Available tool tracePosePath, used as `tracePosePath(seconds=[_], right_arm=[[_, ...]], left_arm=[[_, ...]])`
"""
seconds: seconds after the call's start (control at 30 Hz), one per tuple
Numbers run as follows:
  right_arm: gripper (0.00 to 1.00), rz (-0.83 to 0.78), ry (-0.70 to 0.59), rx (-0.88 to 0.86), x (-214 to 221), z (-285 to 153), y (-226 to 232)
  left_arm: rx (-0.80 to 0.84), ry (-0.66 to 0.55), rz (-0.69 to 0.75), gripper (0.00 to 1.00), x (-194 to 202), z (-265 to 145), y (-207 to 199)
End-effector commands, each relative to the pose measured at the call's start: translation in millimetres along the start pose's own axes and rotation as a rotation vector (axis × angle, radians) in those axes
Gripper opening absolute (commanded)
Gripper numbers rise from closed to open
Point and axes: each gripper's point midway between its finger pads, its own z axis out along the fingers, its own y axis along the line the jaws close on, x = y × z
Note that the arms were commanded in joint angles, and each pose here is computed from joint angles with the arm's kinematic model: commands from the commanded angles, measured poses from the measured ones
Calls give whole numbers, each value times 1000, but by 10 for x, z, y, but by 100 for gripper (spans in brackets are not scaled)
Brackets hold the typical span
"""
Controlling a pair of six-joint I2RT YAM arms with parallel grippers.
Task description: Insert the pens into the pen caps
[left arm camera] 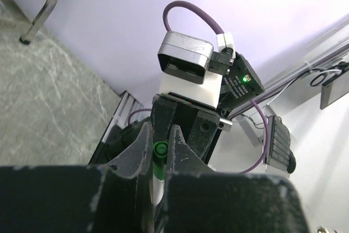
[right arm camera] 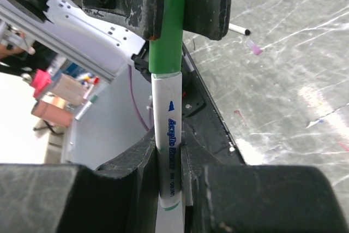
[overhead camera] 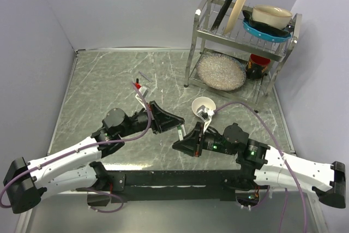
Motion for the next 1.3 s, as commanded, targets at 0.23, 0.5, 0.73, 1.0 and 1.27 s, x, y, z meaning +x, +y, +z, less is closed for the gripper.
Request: tracePosePath(seconds=[0.23, 0.5, 0.73, 1.0, 1.27], right_arm=[[0, -157, -312, -100, -1368, -187, 351], [0, -94, -255, -152, -1262, 45, 298], [0, -125, -309, -115, -1376, 45, 223], [0, -196, -317, 109, -1584, 116, -121], [0, -204, -358, 80, -1779, 33, -64]], left_arm=[[-72, 262, -49, 1, 767, -345, 271], [-80, 268, -60, 1, 863, -277, 375], [-46, 281, -116, 1, 963, -264, 360], [-184, 342, -158, 1, 1182, -221, 577], [-211, 362, -114, 1, 1261, -346, 652]])
